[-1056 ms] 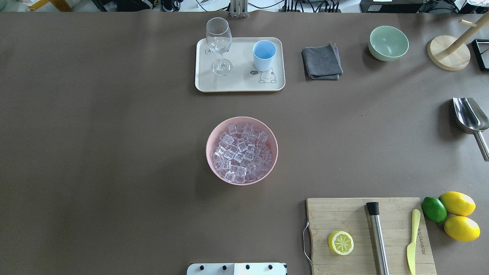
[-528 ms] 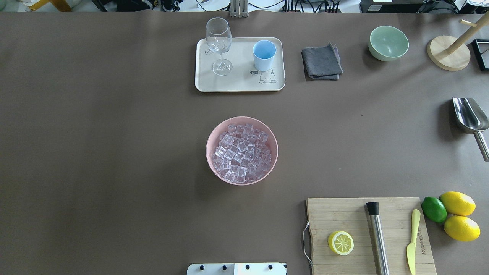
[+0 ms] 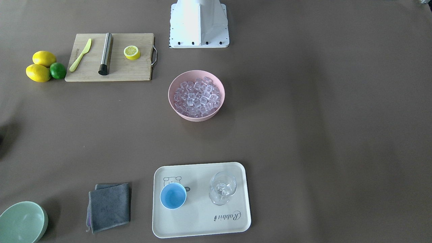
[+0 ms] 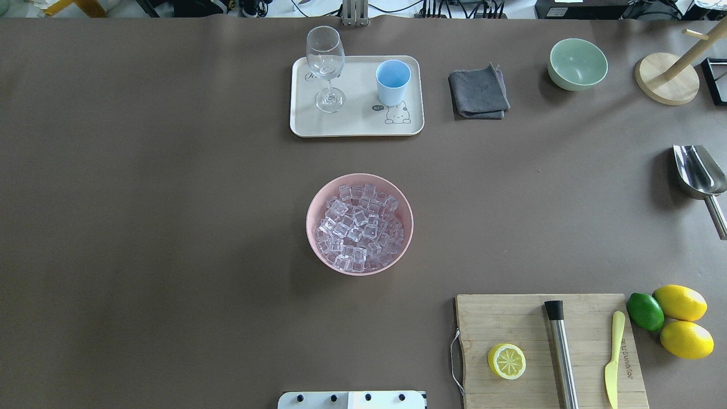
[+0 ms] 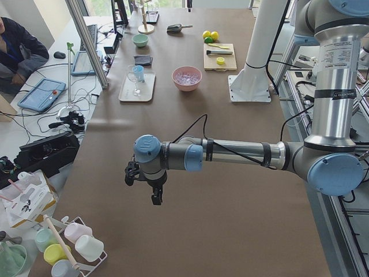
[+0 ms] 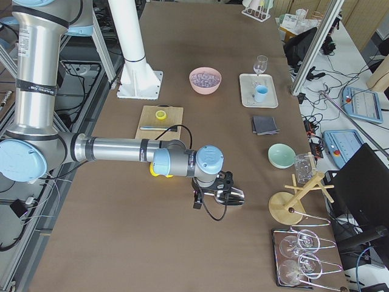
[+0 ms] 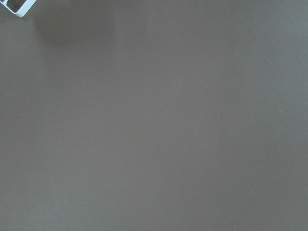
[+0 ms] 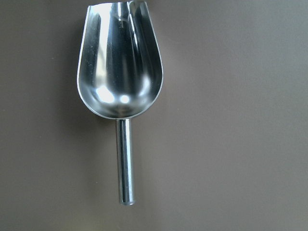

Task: Put ice in cup with scoop

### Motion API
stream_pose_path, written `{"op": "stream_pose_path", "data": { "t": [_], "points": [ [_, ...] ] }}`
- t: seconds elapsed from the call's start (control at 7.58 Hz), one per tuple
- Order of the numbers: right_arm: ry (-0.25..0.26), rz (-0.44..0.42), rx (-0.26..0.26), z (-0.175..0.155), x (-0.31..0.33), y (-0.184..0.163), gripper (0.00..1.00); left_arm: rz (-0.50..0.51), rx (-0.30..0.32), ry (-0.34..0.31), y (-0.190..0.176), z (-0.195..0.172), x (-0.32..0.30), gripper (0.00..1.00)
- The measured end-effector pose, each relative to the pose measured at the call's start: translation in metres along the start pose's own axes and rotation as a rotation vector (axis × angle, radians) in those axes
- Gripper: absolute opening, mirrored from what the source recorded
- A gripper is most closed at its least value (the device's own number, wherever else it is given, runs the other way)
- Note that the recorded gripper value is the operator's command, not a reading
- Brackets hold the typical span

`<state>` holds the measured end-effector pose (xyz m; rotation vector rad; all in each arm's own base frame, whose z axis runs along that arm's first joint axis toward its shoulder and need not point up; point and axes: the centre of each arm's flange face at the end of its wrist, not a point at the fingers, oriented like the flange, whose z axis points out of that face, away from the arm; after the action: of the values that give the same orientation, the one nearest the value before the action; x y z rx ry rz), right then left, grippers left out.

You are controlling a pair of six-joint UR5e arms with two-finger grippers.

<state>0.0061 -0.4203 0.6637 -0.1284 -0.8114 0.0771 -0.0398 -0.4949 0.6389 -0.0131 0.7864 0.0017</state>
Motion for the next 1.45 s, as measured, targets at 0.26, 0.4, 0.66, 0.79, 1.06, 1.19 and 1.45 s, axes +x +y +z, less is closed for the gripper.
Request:
{"op": "stream_pose_path", "data": {
  "t": [0.26, 0.4, 0.66, 0.79, 1.06, 1.19, 1.45],
  "points": [
    [0.048, -0.012, -0.018, 0.033, -0.014, 0.007, 1.00, 0.033, -0.006, -0.001, -0.003, 0.007, 0.012, 0.98],
    [0.079, -0.030, -0.027, 0.050, -0.013, 0.007, 1.00, 0.073, -0.024, -0.002, -0.007, 0.020, 0.030, 0.98],
    [0.093, -0.062, -0.025, 0.074, -0.008, 0.001, 1.00, 0.137, -0.024, 0.004, -0.021, 0.023, 0.062, 0.98],
    [0.081, -0.054, -0.014, 0.074, -0.017, -0.007, 1.00, 0.197, -0.020, 0.009, -0.033, 0.024, 0.094, 0.98],
    [0.063, -0.048, -0.002, 0.069, -0.035, -0.021, 1.00, 0.358, -0.010, 0.030, -0.053, 0.028, 0.179, 0.98],
    [0.061, -0.051, -0.004, 0.071, -0.040, -0.024, 1.00, 0.450, 0.000, 0.049, -0.053, 0.035, 0.221, 0.98],
    [0.067, -0.062, -0.033, 0.085, -0.045, -0.023, 1.00, 0.641, 0.020, 0.109, -0.038, 0.061, 0.299, 0.98]
  ]
}}
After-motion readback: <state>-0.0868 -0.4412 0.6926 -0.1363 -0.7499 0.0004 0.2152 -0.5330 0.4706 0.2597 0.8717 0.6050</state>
